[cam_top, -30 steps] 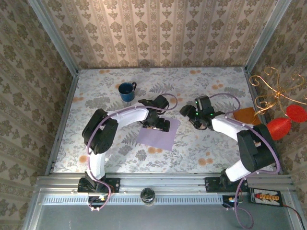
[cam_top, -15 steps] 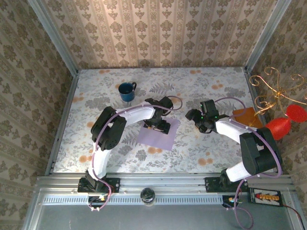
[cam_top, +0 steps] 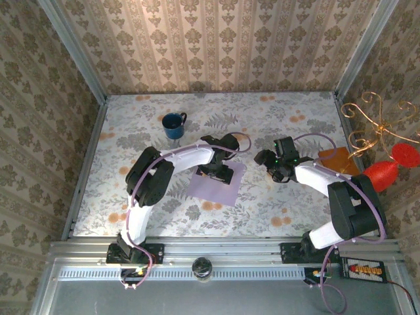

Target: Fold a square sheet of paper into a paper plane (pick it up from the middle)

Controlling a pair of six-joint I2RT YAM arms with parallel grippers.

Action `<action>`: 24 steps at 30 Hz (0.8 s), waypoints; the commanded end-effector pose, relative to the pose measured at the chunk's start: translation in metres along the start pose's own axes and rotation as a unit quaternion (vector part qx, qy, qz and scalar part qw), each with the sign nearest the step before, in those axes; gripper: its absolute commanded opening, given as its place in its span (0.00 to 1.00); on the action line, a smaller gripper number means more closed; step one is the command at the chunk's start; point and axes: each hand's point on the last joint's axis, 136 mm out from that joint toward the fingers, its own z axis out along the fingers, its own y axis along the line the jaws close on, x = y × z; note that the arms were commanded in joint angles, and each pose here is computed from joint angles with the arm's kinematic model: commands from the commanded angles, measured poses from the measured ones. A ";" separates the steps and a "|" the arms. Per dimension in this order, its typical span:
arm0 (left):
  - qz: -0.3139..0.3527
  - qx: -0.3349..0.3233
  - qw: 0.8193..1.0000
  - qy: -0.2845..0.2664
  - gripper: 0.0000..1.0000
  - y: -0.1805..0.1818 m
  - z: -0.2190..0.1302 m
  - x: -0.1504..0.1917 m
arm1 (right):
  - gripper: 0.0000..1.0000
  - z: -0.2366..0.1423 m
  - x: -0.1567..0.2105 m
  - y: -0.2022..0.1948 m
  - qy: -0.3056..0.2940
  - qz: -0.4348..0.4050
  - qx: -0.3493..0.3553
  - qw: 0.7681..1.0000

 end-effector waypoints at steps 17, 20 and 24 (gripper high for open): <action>-0.019 -0.021 0.999 0.029 0.76 -0.002 0.026 0.017 | 0.78 0.001 0.001 -0.012 -0.004 0.001 0.021 1.000; -0.024 -0.018 0.999 0.029 0.69 0.000 0.026 0.017 | 0.78 0.001 0.001 -0.013 -0.004 0.001 0.022 1.000; -0.030 -0.013 0.999 0.021 0.64 0.002 0.023 0.014 | 0.78 0.001 0.000 -0.012 -0.005 0.002 0.021 1.000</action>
